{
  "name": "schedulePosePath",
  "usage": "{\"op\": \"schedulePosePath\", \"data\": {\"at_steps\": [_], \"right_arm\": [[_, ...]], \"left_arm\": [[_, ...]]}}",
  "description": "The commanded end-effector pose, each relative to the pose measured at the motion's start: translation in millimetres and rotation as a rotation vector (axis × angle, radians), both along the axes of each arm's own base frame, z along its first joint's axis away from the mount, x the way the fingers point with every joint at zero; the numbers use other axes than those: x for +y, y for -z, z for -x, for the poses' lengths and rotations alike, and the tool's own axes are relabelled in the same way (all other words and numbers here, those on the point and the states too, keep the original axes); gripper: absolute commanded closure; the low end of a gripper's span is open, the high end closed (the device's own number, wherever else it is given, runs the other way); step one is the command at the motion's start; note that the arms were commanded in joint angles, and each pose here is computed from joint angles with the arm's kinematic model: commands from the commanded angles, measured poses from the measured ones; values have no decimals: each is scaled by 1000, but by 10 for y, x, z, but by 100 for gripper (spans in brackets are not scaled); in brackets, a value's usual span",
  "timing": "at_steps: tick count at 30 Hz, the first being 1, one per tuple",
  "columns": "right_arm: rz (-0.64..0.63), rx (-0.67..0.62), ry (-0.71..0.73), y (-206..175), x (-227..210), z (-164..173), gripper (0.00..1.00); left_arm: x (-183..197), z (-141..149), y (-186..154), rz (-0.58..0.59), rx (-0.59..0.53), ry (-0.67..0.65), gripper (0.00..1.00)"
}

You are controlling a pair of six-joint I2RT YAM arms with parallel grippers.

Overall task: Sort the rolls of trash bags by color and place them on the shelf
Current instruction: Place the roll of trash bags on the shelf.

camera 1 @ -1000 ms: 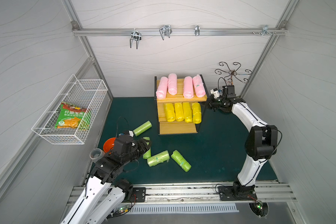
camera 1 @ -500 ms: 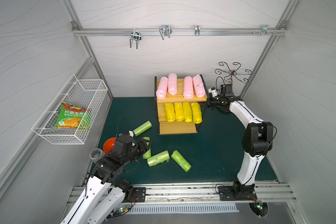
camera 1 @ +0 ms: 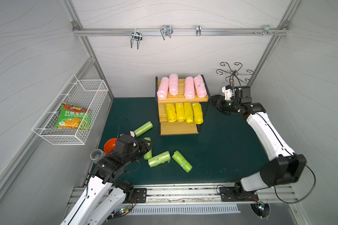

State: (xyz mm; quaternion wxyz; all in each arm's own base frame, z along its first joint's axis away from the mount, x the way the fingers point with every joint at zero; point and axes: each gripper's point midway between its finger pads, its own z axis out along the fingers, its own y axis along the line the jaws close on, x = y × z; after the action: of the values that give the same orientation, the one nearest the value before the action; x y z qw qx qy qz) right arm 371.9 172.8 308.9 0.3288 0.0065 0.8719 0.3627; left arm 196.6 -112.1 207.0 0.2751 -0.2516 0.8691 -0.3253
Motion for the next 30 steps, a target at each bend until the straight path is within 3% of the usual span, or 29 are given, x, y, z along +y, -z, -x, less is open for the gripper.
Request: {"op": "schedulePosePath", "data": {"at_steps": [1, 6, 13, 23, 30], "right_arm": [[106, 16, -1, 300, -25, 354, 100], [53, 6, -23, 408, 41, 722, 100], [48, 77, -96, 760, 362, 922, 100], [88, 77, -60, 1100, 522, 672, 100], [67, 5, -20, 1111, 585, 465, 100]], "left_arm": [[-28, -64, -144, 4, -64, 14, 34], [-32, -62, -132, 5, -65, 16, 32], [-35, -64, -74, 16, -57, 8, 29], [4, -25, -49, 8, -51, -3, 23], [14, -12, -32, 7, -48, -6, 23]]}}
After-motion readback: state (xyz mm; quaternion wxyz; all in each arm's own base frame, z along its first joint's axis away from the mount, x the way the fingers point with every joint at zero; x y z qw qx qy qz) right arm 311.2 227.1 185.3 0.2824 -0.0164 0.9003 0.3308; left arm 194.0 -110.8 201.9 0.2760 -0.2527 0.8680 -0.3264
